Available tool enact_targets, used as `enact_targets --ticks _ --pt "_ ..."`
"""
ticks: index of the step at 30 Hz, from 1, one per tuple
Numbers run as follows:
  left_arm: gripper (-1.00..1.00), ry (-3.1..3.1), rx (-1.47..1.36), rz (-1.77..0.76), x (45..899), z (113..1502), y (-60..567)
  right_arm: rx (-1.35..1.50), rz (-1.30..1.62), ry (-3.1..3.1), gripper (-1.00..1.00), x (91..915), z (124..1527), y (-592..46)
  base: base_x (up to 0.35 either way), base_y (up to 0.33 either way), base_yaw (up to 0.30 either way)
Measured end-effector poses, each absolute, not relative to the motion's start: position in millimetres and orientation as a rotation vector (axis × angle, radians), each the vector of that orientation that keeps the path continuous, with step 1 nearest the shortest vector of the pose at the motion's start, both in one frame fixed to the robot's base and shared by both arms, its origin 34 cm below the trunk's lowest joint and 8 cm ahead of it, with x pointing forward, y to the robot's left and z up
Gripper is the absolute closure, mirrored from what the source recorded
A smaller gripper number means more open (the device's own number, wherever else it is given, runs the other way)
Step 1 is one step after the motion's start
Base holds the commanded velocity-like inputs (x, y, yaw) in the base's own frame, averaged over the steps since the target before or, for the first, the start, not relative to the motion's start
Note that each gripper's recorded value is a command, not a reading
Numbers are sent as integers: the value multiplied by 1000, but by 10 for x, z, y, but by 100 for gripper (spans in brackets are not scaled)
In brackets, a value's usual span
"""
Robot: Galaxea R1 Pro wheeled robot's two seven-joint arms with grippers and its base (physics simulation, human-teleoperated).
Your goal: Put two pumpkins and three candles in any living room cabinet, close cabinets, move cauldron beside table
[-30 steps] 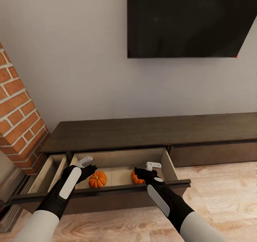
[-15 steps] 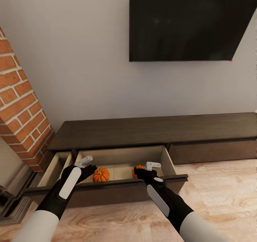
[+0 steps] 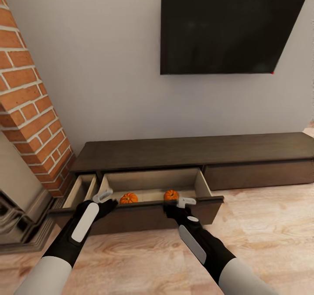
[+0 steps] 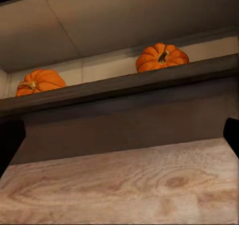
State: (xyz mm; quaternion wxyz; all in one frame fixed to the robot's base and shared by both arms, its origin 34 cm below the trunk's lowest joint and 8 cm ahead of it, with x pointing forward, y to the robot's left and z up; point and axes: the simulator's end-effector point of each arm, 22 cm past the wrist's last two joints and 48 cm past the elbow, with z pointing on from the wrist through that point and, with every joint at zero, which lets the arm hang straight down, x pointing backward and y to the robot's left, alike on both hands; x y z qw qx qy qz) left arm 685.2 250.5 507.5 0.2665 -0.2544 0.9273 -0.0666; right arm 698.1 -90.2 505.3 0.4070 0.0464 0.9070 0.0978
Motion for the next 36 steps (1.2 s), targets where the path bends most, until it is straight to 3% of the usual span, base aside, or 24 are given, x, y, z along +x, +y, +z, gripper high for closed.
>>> enact_targets --ticks 13,36 --pt "-100 2487 -677 -190 6852 4953 2473 118 246 2286 -100 6941 4861 -903 -306 0 0" --pt "-100 2496 -637 -172 6715 4407 2373 155 242 2194 -100 6931 4467 -950 -13 0 0"
